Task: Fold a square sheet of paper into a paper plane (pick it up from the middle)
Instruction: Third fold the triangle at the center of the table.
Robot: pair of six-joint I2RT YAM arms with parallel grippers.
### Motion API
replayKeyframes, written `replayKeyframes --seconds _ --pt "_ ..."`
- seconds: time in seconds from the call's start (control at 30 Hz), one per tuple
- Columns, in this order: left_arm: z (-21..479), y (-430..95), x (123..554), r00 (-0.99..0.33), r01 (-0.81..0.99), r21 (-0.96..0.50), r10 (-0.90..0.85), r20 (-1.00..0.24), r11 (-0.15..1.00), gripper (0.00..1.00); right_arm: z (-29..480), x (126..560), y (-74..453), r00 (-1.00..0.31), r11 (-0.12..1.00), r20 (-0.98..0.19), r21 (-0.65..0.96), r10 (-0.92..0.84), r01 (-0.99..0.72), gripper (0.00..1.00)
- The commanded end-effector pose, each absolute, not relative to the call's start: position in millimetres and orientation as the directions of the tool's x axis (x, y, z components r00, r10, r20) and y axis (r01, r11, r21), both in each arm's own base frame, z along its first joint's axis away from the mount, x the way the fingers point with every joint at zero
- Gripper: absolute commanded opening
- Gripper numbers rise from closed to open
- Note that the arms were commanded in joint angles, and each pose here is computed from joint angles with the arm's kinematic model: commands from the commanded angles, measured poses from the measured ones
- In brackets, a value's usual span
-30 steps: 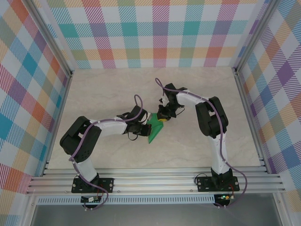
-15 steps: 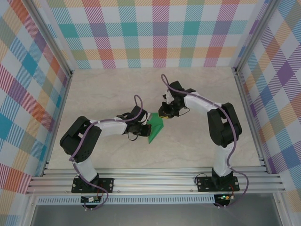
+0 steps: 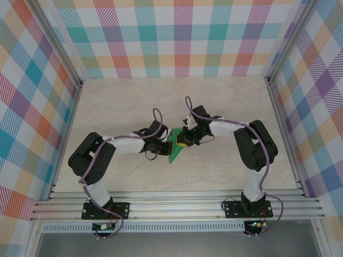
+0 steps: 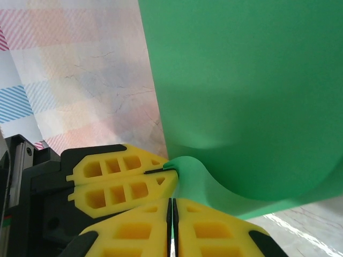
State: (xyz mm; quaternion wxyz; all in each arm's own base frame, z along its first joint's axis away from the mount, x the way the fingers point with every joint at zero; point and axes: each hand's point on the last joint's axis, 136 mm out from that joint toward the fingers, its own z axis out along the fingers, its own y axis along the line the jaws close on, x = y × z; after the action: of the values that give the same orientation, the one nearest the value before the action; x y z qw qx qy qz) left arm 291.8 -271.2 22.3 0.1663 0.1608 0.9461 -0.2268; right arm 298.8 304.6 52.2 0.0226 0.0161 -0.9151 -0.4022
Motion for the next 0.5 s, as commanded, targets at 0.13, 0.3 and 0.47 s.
replayKeyframes --seconds 0.13,0.3,0.47 --pt "13 -265 292 -0.904 0.362 -0.374 0.225 -0.363 0.854 0.04 39 295 309 -0.996 0.674 0.061 0.739 -0.06 0.005 0.12" --pt "14 -266 293 -0.904 0.364 -0.374 0.226 -0.363 0.853 0.03 26 293 303 -0.996 0.704 0.063 0.71 -0.063 0.0 0.12" --pt "14 -265 293 -0.904 0.366 -0.37 0.232 -0.359 0.854 0.03 11 293 297 -0.996 0.74 0.067 0.673 -0.058 0.002 0.13"
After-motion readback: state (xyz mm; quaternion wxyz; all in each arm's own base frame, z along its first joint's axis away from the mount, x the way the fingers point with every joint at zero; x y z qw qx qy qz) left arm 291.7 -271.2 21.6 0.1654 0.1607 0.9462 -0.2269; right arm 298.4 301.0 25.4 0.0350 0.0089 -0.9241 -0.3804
